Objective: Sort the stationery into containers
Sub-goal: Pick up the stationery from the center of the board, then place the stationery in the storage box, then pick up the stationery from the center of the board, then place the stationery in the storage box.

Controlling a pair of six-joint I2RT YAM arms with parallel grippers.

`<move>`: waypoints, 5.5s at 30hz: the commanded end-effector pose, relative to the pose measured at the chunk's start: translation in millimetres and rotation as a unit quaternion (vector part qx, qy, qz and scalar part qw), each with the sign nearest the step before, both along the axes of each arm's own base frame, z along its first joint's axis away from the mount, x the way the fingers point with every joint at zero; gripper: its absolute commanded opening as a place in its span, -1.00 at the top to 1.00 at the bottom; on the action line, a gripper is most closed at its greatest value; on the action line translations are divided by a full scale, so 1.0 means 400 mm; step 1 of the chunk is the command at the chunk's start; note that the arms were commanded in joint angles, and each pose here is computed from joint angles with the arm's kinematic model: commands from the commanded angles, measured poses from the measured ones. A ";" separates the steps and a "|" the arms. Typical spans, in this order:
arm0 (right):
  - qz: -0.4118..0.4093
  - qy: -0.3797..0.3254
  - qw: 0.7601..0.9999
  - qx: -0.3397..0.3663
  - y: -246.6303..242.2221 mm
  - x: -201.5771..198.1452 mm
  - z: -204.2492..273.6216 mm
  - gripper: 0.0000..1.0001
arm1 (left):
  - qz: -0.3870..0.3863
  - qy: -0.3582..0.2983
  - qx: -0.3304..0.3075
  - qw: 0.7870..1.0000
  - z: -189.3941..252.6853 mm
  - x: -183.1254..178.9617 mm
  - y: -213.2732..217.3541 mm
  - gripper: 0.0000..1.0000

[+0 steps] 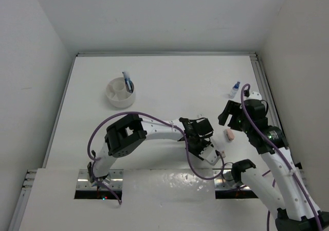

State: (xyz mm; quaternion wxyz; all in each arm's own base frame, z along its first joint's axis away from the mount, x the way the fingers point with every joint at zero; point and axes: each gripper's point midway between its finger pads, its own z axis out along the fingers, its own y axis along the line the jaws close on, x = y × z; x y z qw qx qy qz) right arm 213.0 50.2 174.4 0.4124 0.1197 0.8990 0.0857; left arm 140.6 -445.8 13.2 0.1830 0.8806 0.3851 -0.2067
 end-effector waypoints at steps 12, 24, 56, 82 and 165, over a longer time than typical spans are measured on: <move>0.001 -0.029 1.000 0.006 0.008 0.034 0.024 -0.55 | 0.087 0.068 -0.032 0.993 0.175 0.006 -0.005 1.00; 0.050 -0.114 0.988 0.088 0.119 0.210 0.153 -0.53 | 0.525 0.020 -0.191 0.829 0.480 0.412 0.557 1.00; 0.097 -0.033 0.991 0.091 0.216 0.319 0.063 -0.48 | 0.555 -0.040 -0.146 0.818 0.308 0.652 0.912 1.00; 0.129 -0.041 0.987 0.086 0.239 0.306 0.086 -0.48 | 0.523 -0.052 -0.150 0.837 0.360 0.622 0.873 0.09; -0.011 -0.084 0.992 0.097 0.023 0.245 0.110 -0.50 | 0.582 -0.116 -0.054 0.803 0.356 0.556 0.961 1.00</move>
